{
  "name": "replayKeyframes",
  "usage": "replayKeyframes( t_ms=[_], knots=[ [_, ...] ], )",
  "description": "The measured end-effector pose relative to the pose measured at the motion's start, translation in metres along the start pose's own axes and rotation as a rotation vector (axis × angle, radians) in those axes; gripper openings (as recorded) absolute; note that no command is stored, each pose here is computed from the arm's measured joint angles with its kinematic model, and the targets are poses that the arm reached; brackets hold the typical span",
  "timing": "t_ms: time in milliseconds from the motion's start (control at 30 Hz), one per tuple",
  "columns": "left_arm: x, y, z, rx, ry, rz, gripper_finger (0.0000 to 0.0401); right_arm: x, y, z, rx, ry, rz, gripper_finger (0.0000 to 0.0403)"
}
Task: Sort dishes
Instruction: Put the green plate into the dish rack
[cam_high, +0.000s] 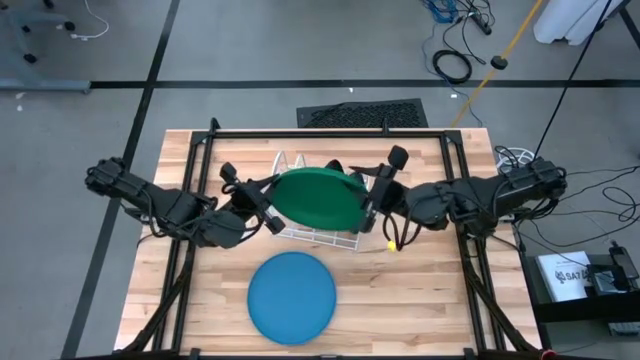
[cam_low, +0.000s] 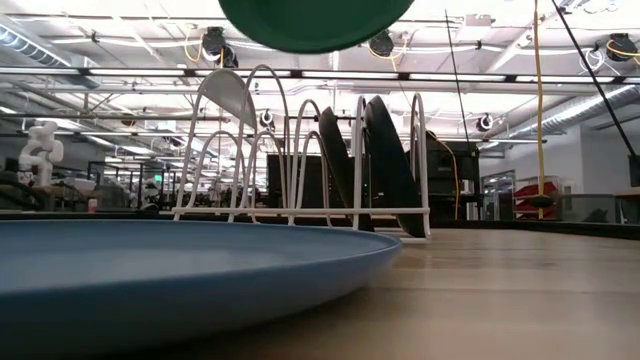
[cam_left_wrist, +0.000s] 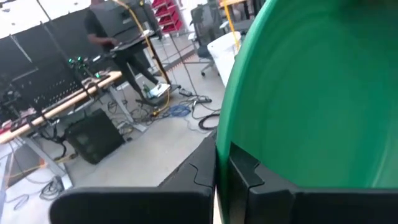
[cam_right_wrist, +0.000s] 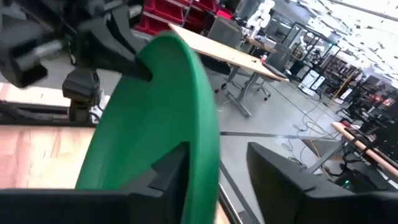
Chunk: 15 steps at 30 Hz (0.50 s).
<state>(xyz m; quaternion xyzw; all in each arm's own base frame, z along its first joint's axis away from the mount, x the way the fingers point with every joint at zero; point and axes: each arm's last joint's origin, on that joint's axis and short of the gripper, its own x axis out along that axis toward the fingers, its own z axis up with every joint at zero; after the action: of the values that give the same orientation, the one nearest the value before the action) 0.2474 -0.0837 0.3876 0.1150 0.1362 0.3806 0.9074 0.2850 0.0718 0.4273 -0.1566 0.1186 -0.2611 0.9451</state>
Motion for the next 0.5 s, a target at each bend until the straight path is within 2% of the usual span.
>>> replayKeyframes(
  t_ms=[100,233,367,500],
  knots=[
    [-0.004,-0.002,0.003,0.013,-0.020,-0.004,0.0012,0.002,-0.002,-0.001,-0.021,0.008,-0.004,0.0109],
    [-0.010,-0.004,0.006,0.024,-0.039,-0.020,0.0013,0.003,-0.003,0.000,-0.044,-0.002,-0.017,0.0021],
    [-0.013,-0.005,0.006,0.036,-0.046,-0.013,0.0020,0.003,-0.004,0.001,-0.077,-0.006,-0.036,0.0010],
    [-0.016,-0.006,0.006,0.072,-0.050,-0.013,0.0066,0.002,-0.003,0.003,-0.129,-0.013,-0.039,0.0006]
  ],
)
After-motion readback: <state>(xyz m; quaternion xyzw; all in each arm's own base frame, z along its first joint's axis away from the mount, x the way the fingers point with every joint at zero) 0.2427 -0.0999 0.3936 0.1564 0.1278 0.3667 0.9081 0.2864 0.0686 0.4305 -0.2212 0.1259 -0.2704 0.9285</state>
